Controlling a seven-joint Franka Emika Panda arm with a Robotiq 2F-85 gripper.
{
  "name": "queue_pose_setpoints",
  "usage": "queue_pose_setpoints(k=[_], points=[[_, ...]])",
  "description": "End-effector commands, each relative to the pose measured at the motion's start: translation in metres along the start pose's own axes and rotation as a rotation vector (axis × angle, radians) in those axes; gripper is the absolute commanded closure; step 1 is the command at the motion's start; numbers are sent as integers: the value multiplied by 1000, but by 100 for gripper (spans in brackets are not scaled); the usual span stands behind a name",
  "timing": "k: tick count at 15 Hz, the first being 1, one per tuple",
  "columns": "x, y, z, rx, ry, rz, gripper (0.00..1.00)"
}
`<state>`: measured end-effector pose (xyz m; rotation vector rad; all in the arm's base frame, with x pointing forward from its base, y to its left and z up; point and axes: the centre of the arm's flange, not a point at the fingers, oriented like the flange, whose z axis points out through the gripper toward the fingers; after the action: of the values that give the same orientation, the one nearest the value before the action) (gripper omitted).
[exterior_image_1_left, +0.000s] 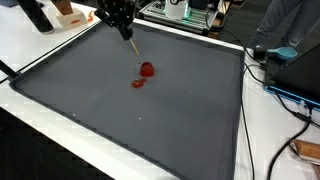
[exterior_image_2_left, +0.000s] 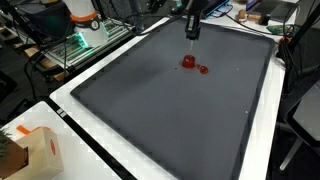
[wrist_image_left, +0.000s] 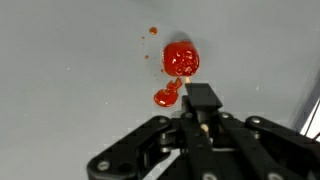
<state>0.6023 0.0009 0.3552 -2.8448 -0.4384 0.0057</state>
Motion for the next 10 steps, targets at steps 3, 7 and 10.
queue_pose_setpoints(k=[3, 7, 10], points=[[-4, -21, -20, -70, -20, 22, 97], [-2, -32, -27, -92, -17, 30, 97], [-1, -37, -29, -103, -17, 34, 97]])
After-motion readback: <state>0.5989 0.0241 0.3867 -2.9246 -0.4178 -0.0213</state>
